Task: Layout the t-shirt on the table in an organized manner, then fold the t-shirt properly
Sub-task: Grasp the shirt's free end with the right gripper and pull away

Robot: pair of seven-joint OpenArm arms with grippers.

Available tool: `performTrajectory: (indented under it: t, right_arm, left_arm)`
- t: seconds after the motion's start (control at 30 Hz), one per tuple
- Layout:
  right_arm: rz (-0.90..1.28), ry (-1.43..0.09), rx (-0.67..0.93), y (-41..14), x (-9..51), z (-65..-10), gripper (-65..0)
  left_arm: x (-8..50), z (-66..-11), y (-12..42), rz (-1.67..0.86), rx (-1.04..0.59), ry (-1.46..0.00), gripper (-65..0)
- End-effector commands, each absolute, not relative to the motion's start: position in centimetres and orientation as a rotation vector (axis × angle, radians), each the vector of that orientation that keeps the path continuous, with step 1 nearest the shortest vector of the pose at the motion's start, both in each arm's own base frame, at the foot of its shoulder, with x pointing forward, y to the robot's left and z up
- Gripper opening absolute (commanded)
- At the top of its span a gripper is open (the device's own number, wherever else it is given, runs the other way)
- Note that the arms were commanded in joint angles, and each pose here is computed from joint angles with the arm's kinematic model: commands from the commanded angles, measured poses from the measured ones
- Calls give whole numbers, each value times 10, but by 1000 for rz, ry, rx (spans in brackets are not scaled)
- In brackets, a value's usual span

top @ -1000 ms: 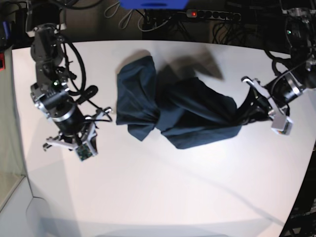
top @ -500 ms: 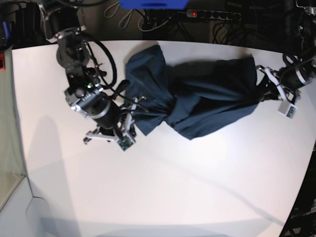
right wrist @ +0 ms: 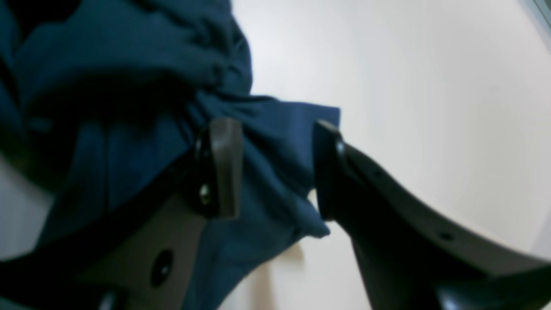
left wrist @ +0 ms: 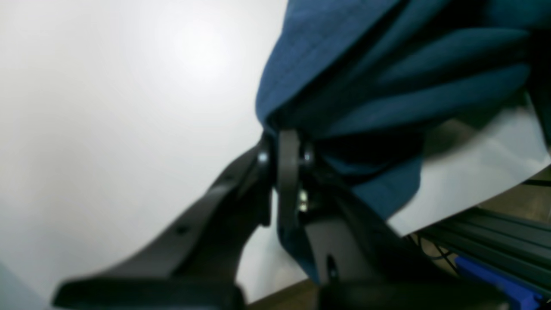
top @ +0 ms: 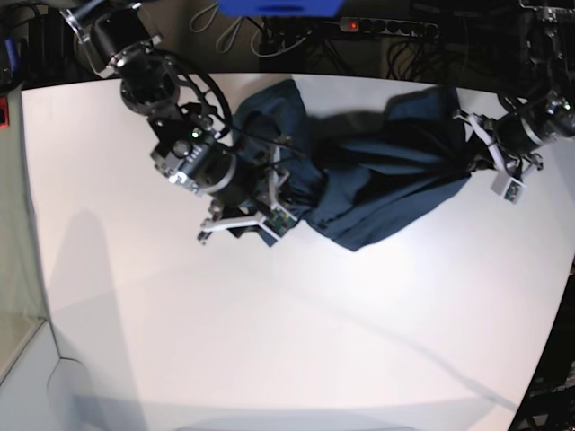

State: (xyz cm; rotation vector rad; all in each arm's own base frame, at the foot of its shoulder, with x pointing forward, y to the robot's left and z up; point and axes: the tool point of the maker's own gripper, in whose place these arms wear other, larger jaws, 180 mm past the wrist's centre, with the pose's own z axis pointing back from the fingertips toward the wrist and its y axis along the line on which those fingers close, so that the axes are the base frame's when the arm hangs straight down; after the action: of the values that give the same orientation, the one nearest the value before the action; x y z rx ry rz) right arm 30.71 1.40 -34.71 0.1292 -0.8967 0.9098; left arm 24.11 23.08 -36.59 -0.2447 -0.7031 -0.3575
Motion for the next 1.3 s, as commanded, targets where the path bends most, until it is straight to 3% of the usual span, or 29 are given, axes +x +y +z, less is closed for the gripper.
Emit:
performTrajectory:
  t: [0.0, 0.27, 0.53, 0.8, 1.27]
  right_arm:
    - [924, -945, 142, 21, 311, -335, -369]
    - [957, -935, 149, 27, 306, -338, -381]
    - [949, -855, 128, 18, 310, -367, -569]
    - [950, -848, 114, 13, 314, -369, -650]
    - [628, -995, -68, -97, 380, -312, -650]
  left_arm:
    - [249, -354, 234, -369, -235, -744, -648]
    - [249, -354, 234, -369, -236, -746, -648]
    - [248, -354, 234, -368, -237, -744, -648]
    - [248, -355, 234, -367, -238, -744, -648]
    - [247, -350, 290, -108, -171, -824, -648]
